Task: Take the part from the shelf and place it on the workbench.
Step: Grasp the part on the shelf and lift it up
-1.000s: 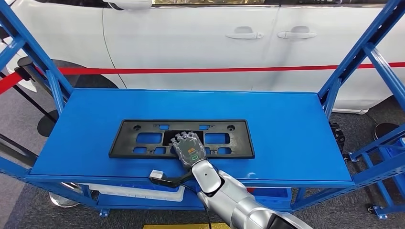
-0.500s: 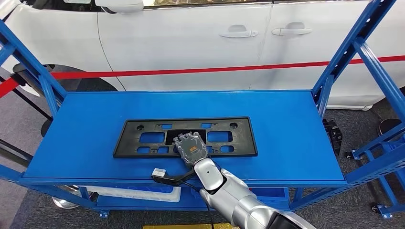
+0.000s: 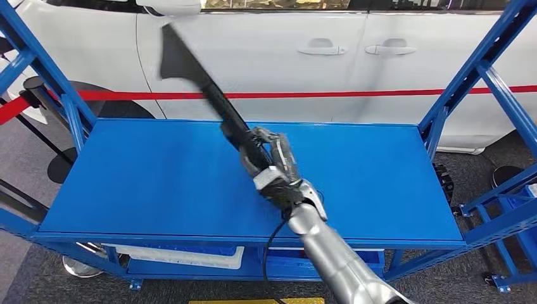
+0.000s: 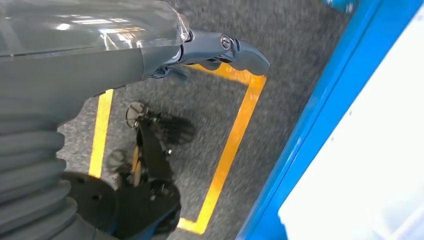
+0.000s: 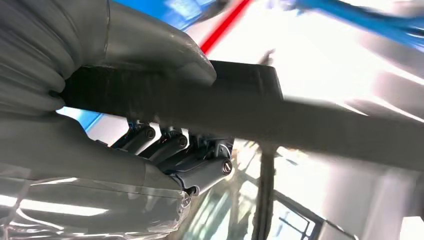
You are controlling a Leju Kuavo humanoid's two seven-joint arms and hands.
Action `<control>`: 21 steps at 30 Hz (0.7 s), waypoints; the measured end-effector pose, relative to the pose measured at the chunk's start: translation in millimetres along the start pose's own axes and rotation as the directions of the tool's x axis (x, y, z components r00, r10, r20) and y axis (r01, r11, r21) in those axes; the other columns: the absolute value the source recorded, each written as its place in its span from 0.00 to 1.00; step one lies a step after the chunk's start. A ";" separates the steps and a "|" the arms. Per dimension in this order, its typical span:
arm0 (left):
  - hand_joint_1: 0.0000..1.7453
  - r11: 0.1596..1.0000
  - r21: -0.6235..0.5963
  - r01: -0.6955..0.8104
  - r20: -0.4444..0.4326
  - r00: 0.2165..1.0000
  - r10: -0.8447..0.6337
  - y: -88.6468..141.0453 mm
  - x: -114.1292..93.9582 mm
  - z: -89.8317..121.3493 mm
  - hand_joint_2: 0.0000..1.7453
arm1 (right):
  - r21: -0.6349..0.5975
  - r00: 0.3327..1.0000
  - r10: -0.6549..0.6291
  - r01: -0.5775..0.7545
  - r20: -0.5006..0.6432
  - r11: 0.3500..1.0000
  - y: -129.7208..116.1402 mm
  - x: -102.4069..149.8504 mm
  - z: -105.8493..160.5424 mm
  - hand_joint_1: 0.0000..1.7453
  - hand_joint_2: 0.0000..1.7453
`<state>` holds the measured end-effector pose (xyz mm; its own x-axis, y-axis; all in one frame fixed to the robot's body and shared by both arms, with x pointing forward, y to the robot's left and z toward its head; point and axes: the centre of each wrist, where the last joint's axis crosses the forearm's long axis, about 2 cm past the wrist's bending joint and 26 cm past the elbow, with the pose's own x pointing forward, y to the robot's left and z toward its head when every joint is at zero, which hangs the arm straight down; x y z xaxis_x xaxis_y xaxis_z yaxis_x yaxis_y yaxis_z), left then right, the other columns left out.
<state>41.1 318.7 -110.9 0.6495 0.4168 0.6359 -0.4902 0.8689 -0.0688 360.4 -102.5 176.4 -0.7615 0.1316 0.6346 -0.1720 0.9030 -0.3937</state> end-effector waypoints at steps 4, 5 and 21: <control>0.00 0.999 0.036 0.014 0.012 1.000 -0.015 2.9 -2.2 1.6 1.00 | -0.116 0.938 -0.292 0.316 0.184 0.942 -33.0 39.0 -3.3 0.94 1.00; 0.00 0.999 0.043 0.017 0.015 1.000 -0.018 2.8 -1.9 1.4 1.00 | -0.098 0.893 -0.373 0.407 0.252 0.908 -41.2 52.1 -4.8 0.94 1.00; 0.00 0.993 0.067 0.097 -0.004 0.995 -0.097 3.1 6.8 -4.1 1.00 | 0.414 0.437 -0.867 0.762 0.239 0.498 -58.7 116.4 40.0 0.94 1.00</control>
<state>46.4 325.3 -110.0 0.6965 0.3319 0.6362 -0.4629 0.8853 0.0449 256.8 -156.5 246.8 -0.3328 -0.8233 0.4598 -0.9247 0.3804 0.0118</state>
